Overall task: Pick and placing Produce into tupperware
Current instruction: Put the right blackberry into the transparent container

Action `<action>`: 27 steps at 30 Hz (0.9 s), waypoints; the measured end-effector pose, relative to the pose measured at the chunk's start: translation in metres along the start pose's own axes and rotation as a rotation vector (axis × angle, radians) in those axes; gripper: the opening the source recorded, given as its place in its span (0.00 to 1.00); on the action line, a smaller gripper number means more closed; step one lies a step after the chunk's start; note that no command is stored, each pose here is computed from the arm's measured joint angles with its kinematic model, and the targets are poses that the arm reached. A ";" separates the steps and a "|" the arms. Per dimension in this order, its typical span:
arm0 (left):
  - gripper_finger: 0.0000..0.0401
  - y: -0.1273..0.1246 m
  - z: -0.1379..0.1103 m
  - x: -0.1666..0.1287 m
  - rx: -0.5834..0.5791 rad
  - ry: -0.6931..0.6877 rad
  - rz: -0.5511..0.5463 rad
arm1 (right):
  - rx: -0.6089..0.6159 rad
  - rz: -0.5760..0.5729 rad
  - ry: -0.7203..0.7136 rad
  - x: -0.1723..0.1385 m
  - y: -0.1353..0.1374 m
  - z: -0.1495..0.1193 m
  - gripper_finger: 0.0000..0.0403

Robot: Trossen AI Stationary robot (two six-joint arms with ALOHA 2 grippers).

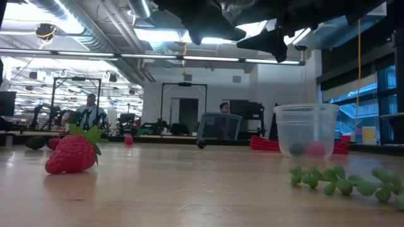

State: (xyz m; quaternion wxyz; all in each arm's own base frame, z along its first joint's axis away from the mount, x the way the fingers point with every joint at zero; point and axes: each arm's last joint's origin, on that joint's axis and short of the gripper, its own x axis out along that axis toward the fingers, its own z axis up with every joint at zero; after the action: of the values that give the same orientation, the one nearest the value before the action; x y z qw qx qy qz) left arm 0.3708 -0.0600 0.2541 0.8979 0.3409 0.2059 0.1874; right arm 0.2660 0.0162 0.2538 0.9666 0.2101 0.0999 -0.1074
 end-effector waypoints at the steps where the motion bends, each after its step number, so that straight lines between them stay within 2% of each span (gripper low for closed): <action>1: 0.21 0.001 0.000 0.000 -0.003 -0.001 0.003 | 0.007 0.005 0.003 0.000 0.000 0.000 0.65; 7: 0.21 0.003 0.002 0.001 0.000 -0.020 0.020 | 0.022 0.034 0.018 0.000 0.001 -0.001 0.65; 10: 0.21 0.004 0.003 0.001 -0.007 -0.028 0.026 | 0.022 0.034 0.018 0.000 0.001 0.000 0.61; 13: 0.22 0.004 0.003 0.001 -0.008 -0.029 0.027 | 0.019 0.035 0.017 0.000 0.001 0.000 0.54; 18: 0.22 0.004 0.003 0.001 -0.008 -0.028 0.027 | -0.008 0.039 0.015 0.000 0.001 0.000 0.36; 22: 0.25 0.004 0.003 0.001 -0.005 -0.025 0.028 | -0.045 0.042 0.015 0.000 0.002 0.000 0.23; 27: 0.30 0.002 0.002 0.001 0.007 -0.016 0.017 | -0.066 0.029 0.025 0.000 0.000 -0.002 0.23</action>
State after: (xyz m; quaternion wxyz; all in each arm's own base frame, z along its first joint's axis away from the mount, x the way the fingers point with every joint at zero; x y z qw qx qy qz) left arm 0.3720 -0.0589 0.2564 0.8968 0.3472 0.1965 0.1915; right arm 0.2656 0.0173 0.2524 0.9732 0.1807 0.1122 -0.0874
